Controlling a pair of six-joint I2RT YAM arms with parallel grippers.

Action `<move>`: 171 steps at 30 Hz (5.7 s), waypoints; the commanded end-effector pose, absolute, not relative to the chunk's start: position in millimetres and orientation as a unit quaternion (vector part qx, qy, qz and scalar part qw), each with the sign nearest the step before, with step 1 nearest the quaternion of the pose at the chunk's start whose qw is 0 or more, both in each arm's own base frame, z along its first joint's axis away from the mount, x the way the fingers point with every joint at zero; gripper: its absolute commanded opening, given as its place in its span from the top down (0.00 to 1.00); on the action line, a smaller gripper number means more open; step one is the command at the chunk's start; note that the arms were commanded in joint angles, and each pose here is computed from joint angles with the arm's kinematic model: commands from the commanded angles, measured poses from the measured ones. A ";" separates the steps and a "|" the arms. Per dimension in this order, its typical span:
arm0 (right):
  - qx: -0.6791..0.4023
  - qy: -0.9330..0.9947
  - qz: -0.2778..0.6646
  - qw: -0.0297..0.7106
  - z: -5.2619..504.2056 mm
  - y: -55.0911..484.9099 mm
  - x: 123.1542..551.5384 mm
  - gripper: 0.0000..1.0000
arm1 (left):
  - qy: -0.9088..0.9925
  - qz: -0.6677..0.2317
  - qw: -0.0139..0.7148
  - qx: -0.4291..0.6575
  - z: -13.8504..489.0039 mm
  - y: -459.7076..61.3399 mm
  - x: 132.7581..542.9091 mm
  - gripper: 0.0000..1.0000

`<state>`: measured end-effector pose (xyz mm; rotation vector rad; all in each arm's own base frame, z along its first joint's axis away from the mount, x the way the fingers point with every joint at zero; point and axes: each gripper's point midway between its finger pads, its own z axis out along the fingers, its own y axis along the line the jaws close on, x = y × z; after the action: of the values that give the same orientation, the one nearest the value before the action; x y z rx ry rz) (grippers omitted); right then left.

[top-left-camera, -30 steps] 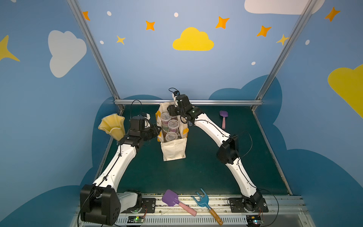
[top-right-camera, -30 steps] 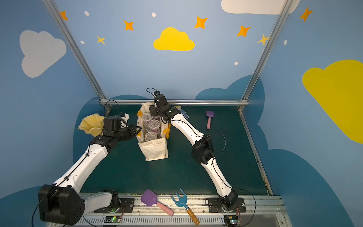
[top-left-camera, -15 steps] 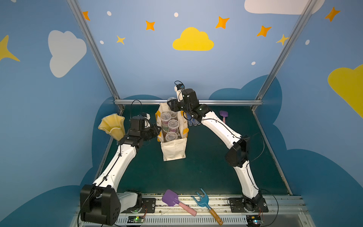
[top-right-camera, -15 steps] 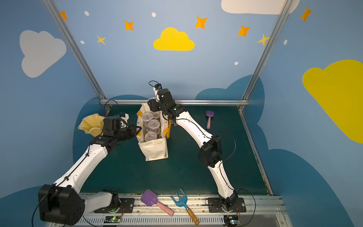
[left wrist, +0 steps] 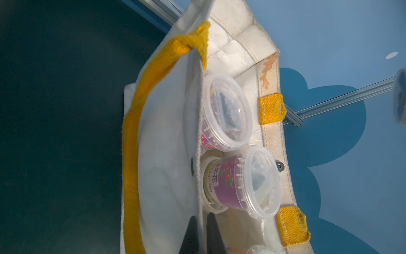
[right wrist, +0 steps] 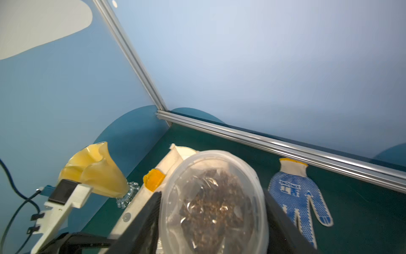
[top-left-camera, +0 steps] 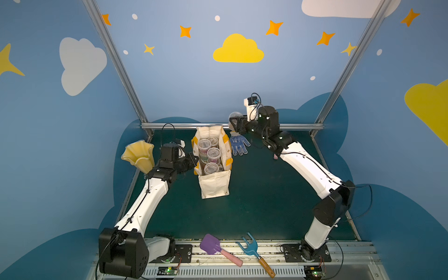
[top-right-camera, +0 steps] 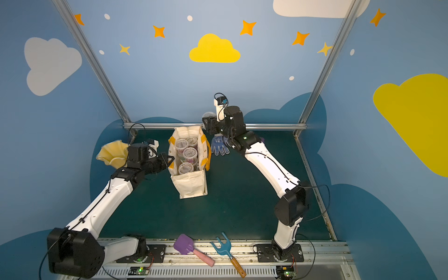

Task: Take out the seed jars from the canvas bag
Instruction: Place the seed jar at the center of the board, then pick up the seed jar from the canvas bag.

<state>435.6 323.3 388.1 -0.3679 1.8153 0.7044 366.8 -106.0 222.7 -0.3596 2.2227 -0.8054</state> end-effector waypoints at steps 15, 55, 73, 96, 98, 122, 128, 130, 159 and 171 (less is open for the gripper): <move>-0.106 0.843 0.254 0.463 201.4 277.0 437.3 0.45 | 0.868 -0.313 0.363 -0.128 222.6 -108.7 359.6 0.96; -0.088 0.844 0.237 0.473 193.1 293.6 418.6 0.23 | 0.868 -0.311 0.366 -0.128 223.6 -107.5 357.3 0.96; -0.358 0.763 0.354 0.405 315.1 408.1 345.8 0.23 | 0.865 -0.315 0.370 -0.128 225.1 -107.8 356.0 0.96; -0.413 0.778 0.287 0.377 256.0 479.8 377.8 0.17 | 0.863 -0.321 0.370 -0.125 227.8 -108.8 350.6 0.96; -0.413 0.779 0.281 0.379 254.0 481.2 382.5 0.16 | 0.863 -0.321 0.370 -0.126 227.1 -109.0 350.6 0.96; -0.409 0.793 0.265 0.366 219.3 501.7 406.8 0.16 | 0.862 -0.324 0.369 -0.125 225.9 -109.9 350.5 0.95; -0.404 0.789 0.274 0.373 217.0 507.4 411.0 0.18 | 0.862 -0.323 0.369 -0.127 225.5 -109.5 350.2 0.95; -0.404 0.788 0.278 0.374 217.2 508.7 411.8 0.19 | 0.862 -0.323 0.370 -0.126 226.3 -109.2 350.2 0.95; -0.364 0.751 0.341 0.433 293.3 485.6 416.0 0.36 | 0.864 -0.318 0.368 -0.130 221.4 -107.7 350.4 0.95; -0.343 0.717 0.374 0.478 351.0 460.3 406.6 0.36 | 0.863 -0.319 0.368 -0.132 221.8 -107.3 349.5 0.95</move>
<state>413.9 469.1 305.1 -0.8701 1.8605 0.8689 357.5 -103.2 220.3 -0.3537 2.2117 -0.7914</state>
